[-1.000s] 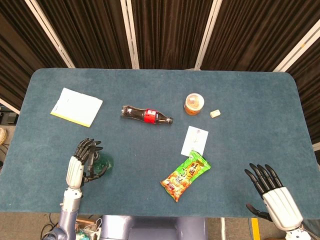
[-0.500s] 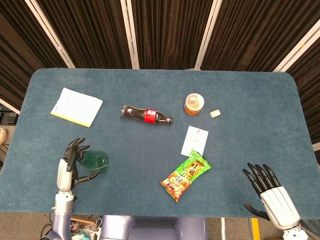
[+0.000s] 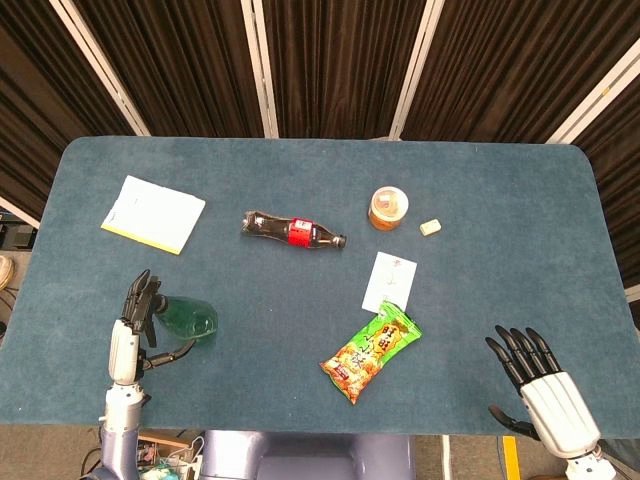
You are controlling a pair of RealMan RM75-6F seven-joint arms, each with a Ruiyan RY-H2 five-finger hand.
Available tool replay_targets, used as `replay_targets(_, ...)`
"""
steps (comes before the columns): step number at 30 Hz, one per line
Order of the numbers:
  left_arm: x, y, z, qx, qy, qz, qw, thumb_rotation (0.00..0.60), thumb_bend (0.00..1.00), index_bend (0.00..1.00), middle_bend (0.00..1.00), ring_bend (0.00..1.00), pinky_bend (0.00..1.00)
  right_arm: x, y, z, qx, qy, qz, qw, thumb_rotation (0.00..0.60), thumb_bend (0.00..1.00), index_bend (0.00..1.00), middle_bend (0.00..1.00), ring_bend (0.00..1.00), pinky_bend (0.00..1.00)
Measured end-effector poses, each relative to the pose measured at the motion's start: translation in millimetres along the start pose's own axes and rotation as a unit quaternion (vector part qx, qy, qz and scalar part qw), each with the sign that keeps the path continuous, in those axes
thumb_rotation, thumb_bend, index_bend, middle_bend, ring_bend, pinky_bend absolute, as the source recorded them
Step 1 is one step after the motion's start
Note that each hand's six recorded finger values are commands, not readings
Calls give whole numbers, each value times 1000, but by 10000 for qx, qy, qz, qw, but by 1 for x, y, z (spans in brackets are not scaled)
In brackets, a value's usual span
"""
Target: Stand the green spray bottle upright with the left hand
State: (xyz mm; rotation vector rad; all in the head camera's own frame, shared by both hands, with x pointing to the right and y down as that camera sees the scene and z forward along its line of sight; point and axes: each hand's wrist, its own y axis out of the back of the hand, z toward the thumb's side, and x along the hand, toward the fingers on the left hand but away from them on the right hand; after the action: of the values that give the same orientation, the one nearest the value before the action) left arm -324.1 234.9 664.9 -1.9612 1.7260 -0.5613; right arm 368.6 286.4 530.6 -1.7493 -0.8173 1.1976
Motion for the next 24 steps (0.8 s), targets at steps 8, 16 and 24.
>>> replay_targets(8,-5,7,3,293,-49,-4,9996,600,55,106,4,0,31,0,4,-2,11,11,-84,10000,600,217,0,0,0,3)
replay_targets(16,-12,47,3,1895,10,-289,9815,600,55,73,4,0,31,-9,4,-21,46,-416,-98,9991,600,218,0,0,0,0)
replay_targets(24,-23,115,32,2741,596,-977,9549,600,56,70,11,0,31,-23,-6,-33,233,-814,71,9964,600,219,0,0,0,0)
